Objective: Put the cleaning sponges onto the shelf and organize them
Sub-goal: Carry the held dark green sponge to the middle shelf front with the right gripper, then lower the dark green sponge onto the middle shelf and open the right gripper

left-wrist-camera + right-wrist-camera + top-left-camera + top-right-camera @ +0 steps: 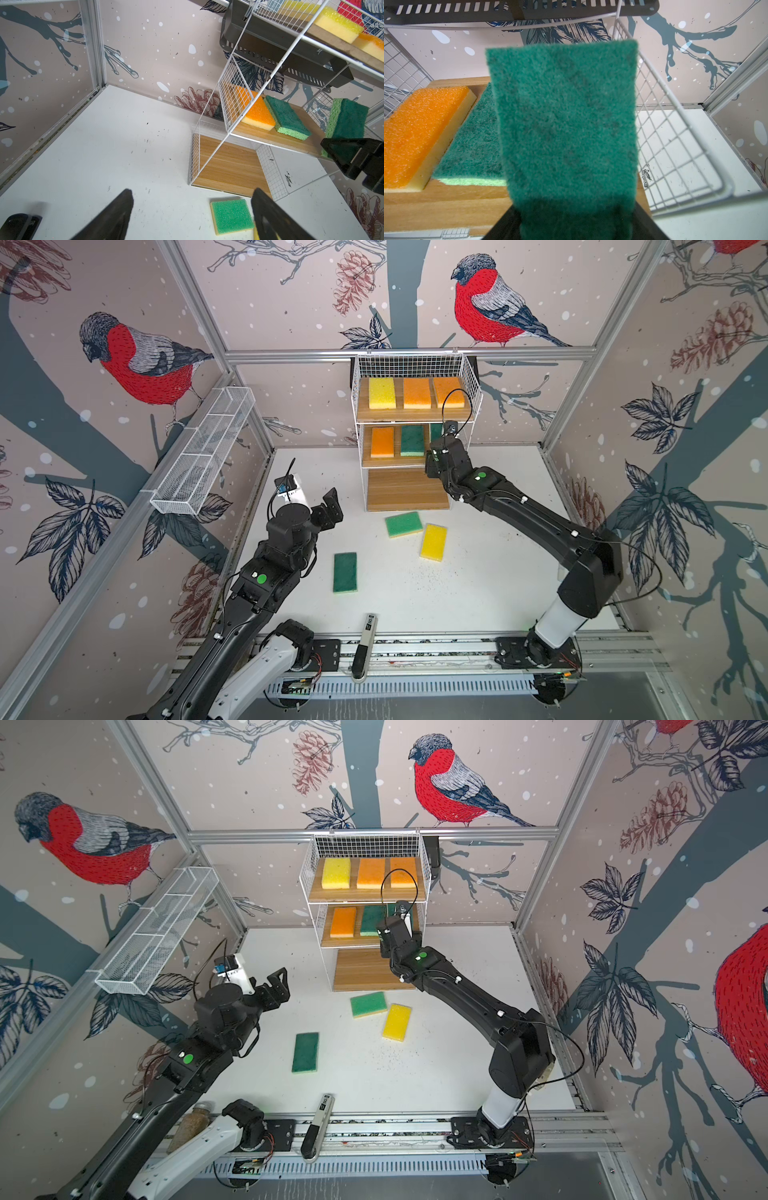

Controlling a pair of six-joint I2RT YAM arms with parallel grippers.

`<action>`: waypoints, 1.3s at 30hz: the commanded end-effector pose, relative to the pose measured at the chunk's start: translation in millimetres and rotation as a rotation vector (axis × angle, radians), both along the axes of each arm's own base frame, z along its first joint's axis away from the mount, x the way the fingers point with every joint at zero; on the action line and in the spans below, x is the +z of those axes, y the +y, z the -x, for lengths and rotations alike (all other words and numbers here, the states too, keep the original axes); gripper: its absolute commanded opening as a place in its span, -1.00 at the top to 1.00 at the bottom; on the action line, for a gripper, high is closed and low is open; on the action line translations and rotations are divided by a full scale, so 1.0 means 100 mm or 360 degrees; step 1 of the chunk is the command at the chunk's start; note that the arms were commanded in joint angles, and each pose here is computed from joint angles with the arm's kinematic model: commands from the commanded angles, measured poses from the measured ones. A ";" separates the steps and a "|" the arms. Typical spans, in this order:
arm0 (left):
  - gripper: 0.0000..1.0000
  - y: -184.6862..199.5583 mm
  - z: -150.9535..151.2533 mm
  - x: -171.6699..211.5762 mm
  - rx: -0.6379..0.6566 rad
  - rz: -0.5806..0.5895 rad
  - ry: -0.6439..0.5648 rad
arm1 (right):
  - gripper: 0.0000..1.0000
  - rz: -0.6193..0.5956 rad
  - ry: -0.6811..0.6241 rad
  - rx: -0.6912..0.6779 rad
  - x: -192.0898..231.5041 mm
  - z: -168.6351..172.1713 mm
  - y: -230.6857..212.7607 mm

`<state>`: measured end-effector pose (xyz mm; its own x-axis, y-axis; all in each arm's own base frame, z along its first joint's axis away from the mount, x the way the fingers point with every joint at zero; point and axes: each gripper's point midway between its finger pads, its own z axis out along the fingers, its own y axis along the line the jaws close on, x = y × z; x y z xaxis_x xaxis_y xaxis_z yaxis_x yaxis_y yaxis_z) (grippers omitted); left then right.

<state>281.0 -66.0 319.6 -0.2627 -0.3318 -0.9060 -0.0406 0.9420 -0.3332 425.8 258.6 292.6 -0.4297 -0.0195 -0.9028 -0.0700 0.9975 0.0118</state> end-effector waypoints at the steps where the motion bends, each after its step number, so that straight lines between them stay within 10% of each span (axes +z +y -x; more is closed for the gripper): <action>1: -0.78 -0.01 -0.02 0.08 -0.0002 0.0016 -0.0054 | -0.38 -0.0177 -0.0195 -0.0057 0.35 -0.15 0.01; 39: -0.78 -0.03 0.04 0.11 -0.0045 0.0045 -0.0065 | -0.55 -0.0201 -0.0253 -0.0100 0.61 0.04 -0.11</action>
<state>276.6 -67.9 321.0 -0.2621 -0.3374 -0.9041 -0.0164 0.9383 -0.3454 415.6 249.8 304.6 -0.4287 -0.0184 -0.9033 -0.0640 0.9979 0.0101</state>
